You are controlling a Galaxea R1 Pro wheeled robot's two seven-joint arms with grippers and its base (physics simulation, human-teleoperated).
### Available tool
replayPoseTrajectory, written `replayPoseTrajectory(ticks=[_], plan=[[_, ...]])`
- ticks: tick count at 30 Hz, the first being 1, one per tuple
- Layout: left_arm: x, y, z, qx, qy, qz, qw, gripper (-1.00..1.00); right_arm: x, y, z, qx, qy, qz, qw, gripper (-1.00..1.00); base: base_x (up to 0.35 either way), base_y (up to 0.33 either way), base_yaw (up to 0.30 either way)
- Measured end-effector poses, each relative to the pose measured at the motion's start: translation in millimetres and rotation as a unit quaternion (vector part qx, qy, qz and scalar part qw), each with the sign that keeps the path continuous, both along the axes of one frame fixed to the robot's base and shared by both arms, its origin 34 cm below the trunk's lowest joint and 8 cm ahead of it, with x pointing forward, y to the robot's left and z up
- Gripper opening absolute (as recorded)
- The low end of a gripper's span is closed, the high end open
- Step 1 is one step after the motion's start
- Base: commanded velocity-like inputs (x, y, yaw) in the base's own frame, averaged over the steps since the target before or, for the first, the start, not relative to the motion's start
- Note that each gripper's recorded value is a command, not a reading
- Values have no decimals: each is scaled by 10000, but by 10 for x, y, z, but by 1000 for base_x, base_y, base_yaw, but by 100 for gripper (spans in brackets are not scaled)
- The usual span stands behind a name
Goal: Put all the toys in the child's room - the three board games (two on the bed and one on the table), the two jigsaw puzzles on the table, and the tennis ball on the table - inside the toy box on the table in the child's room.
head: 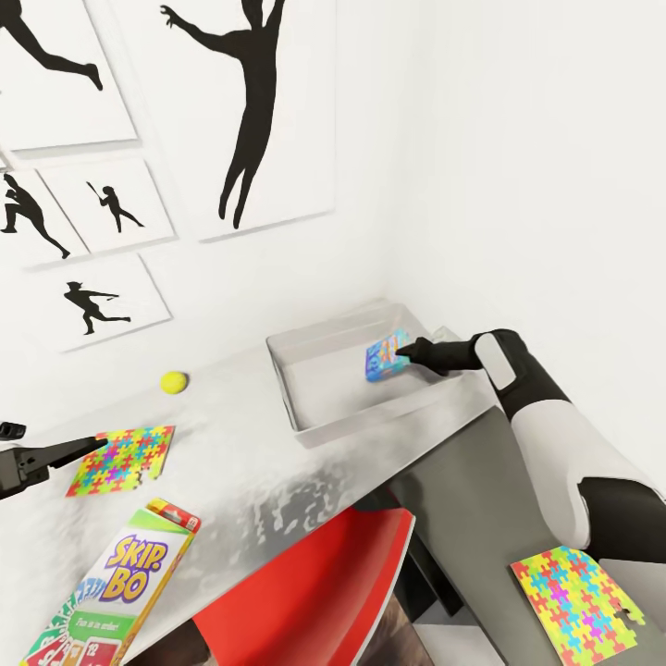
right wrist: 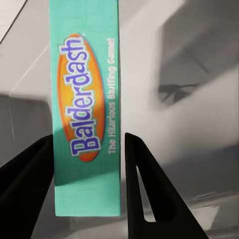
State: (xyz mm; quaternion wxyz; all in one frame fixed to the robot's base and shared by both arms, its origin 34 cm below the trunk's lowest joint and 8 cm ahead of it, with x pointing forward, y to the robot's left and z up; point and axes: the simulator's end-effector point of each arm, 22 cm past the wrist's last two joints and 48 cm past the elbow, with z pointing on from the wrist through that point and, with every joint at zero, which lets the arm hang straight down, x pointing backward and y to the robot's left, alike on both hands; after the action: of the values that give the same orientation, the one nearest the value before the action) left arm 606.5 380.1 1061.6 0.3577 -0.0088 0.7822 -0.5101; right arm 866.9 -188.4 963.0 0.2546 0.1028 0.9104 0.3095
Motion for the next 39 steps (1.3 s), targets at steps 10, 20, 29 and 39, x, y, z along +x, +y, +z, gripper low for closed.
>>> replayPoseTrajectory(ticks=[10, 20, 29, 39], plan=[[1, 5, 3, 2, -5, 6, 10000, 100, 11, 47, 5, 18, -37, 6, 10000, -100, 0, 0, 0], [1, 5, 3, 2, -5, 7, 10000, 100, 9, 66, 3, 25, -34, 16, 10000, -100, 0, 0, 0], [1, 5, 3, 2, -5, 7, 10000, 100, 10, 45, 3, 16, -35, 5, 10000, 100, 0, 0, 0], [1, 5, 3, 2, -5, 6, 10000, 100, 13, 29, 4, 2, -40, 0, 10000, 100, 0, 0, 0]])
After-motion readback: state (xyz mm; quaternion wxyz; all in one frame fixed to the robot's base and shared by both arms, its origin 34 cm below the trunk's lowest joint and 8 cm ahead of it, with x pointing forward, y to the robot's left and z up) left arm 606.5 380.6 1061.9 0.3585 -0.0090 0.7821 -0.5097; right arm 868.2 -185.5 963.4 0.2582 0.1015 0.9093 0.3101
